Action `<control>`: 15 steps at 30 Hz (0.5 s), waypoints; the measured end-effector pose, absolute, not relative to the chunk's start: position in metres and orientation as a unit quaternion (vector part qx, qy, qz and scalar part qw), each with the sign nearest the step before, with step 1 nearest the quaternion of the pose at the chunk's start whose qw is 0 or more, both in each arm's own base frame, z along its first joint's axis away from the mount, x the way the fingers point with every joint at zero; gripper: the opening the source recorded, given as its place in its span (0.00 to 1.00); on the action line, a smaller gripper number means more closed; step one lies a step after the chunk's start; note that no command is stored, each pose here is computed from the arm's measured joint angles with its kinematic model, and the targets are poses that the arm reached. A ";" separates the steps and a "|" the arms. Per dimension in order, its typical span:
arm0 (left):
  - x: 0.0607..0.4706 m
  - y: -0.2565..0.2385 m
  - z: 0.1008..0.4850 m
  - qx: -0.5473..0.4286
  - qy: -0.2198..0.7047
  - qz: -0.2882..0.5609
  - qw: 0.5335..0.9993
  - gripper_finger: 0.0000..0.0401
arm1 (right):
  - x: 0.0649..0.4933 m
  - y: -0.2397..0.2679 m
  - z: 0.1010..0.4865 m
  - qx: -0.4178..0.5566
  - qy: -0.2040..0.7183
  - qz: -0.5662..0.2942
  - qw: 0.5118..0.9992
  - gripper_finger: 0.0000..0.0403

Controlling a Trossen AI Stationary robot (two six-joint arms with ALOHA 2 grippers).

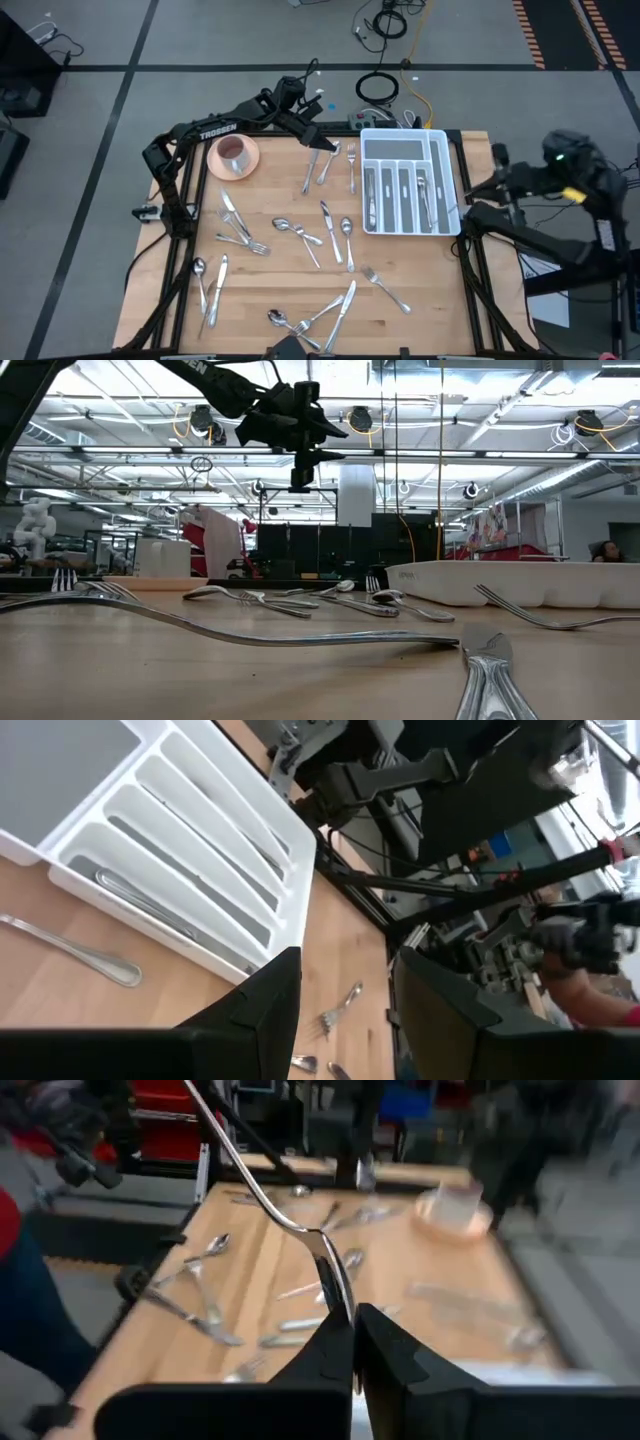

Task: Sort silverware
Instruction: Put the silver spoon into the silverware rack

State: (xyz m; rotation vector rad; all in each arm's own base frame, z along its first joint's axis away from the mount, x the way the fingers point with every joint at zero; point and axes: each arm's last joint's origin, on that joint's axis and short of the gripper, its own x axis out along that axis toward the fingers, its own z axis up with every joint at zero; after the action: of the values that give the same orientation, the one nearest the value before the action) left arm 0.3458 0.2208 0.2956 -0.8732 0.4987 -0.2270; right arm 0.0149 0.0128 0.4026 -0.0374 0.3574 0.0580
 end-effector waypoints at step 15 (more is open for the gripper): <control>0.346 0.221 0.295 -0.432 0.241 -0.105 0.862 0.41 | 0.077 -0.046 0.305 0.383 0.460 -0.002 0.801 0.00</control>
State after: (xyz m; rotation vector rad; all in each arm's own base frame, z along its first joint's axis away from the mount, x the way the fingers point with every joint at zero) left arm 0.3456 0.2206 0.2953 -0.9064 0.5064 -0.2198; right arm 0.0771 -0.0463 0.3046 0.8212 0.9855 -0.0042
